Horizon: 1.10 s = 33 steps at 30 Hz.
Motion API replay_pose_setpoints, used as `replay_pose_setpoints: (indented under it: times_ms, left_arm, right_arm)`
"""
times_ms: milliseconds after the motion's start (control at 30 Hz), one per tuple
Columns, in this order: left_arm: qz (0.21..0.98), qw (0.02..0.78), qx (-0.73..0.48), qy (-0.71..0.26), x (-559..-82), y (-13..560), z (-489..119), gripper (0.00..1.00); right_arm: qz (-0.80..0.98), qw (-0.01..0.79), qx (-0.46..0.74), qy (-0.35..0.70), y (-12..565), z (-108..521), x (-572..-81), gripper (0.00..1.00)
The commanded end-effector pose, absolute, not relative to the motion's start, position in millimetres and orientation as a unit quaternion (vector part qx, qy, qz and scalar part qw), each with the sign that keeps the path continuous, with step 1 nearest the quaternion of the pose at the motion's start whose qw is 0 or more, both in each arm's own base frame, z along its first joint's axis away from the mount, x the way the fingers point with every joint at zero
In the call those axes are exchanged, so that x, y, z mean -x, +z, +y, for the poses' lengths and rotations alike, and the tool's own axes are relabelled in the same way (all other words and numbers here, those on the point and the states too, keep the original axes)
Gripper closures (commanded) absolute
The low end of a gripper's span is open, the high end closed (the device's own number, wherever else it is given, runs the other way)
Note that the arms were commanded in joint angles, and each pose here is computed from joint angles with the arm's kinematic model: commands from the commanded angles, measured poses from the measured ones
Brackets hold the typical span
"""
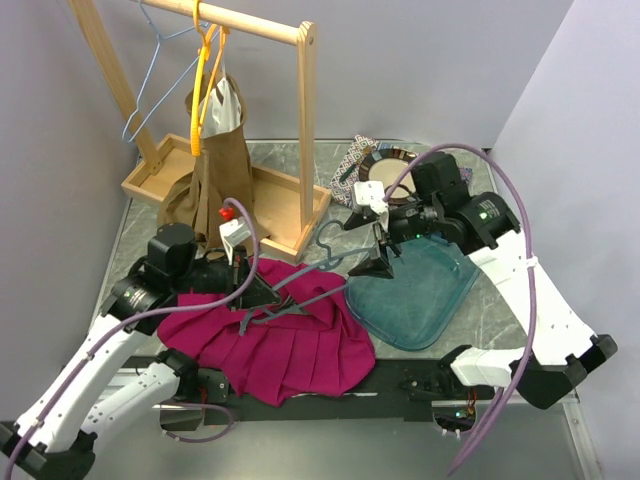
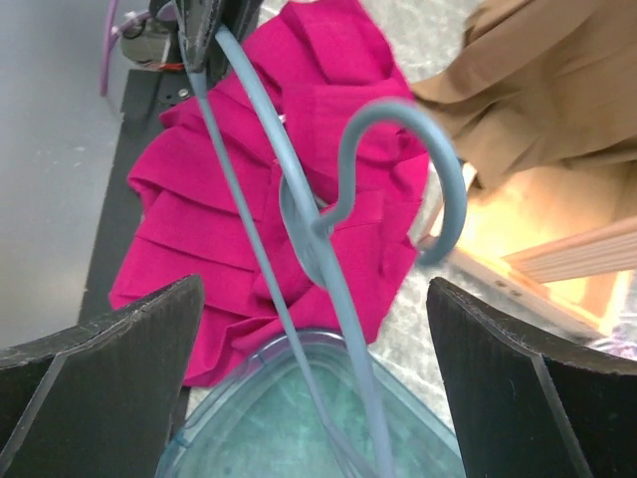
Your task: Place the skirt on the hanger
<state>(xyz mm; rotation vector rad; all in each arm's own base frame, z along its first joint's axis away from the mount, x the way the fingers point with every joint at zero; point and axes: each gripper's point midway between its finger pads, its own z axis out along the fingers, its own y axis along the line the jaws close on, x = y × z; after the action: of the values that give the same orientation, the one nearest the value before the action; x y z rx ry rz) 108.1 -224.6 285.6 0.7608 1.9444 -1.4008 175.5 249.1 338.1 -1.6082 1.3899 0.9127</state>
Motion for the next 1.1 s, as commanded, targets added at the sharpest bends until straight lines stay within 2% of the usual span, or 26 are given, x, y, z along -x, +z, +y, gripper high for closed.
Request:
replay_pose_setpoints:
  times_ms: [0, 400, 500, 600, 633, 667, 700, 767, 800, 967, 1033, 1067]
  left_arm:
    - [0.711, 0.344, -0.322, -0.522, -112.1, 302.4, -230.8, 0.99]
    - [0.702, 0.343, -0.339, -0.524, -106.3, 300.7, -234.2, 0.99]
    - [0.704, 0.347, -0.338, -0.521, -108.0, 300.4, -234.2, 0.99]
    - [0.704, 0.35, -0.335, -0.519, -109.8, 300.7, -234.7, 0.99]
    - [0.705, 0.352, -0.333, -0.518, -110.8, 301.0, -234.7, 0.99]
    - [0.705, 0.353, -0.331, -0.518, -111.7, 300.8, -235.0, 0.99]
    - [0.704, 0.357, -0.331, -0.518, -112.2, 302.3, -234.9, 0.99]
    - [0.706, 0.356, -0.326, -0.518, -112.4, 301.0, -234.5, 0.99]
    - [0.707, 0.355, -0.324, -0.518, -112.9, 300.0, -234.8, 0.99]
    - [0.712, 0.366, -0.308, -0.514, -115.1, 301.2, -232.1, 0.99]
    - [0.719, 0.371, -0.297, -0.507, -118.4, 301.2, -230.2, 0.91]
    - [0.729, 0.385, -0.282, -0.491, -126.1, 300.4, -227.1, 0.84]
  right_arm:
    - [0.548, 0.368, 0.635, 0.402, 319.3, 255.1, -162.2, 0.0]
    - [0.547, 0.307, 0.619, 0.473, 285.8, 259.9, -137.8, 0.08]
    - [0.534, 0.291, 0.615, 0.502, 290.0, 262.4, -129.1, 0.18]
    - [0.527, 0.286, 0.613, 0.514, 291.1, 262.5, -122.6, 0.34]
    - [0.528, 0.282, 0.611, 0.518, 288.4, 262.5, -120.9, 0.46]
    - [0.529, 0.283, 0.609, 0.519, 287.9, 262.6, -120.9, 0.53]
    - [0.528, 0.285, 0.61, 0.518, 288.0, 261.8, -119.6, 0.69]
    - [0.529, 0.284, 0.605, 0.523, 284.7, 261.5, -117.4, 0.84]
    - [0.528, 0.286, 0.605, 0.523, 284.7, 260.0, -115.3, 1.0]
    - [0.528, 0.296, 0.594, 0.53, 280.9, 258.3, -110.1, 1.0]
    - [0.53, 0.31, 0.589, 0.526, 283.2, 256.2, -110.5, 1.0]
    - [0.54, 0.315, 0.58, 0.523, 280.7, 256.3, -114.3, 1.0]
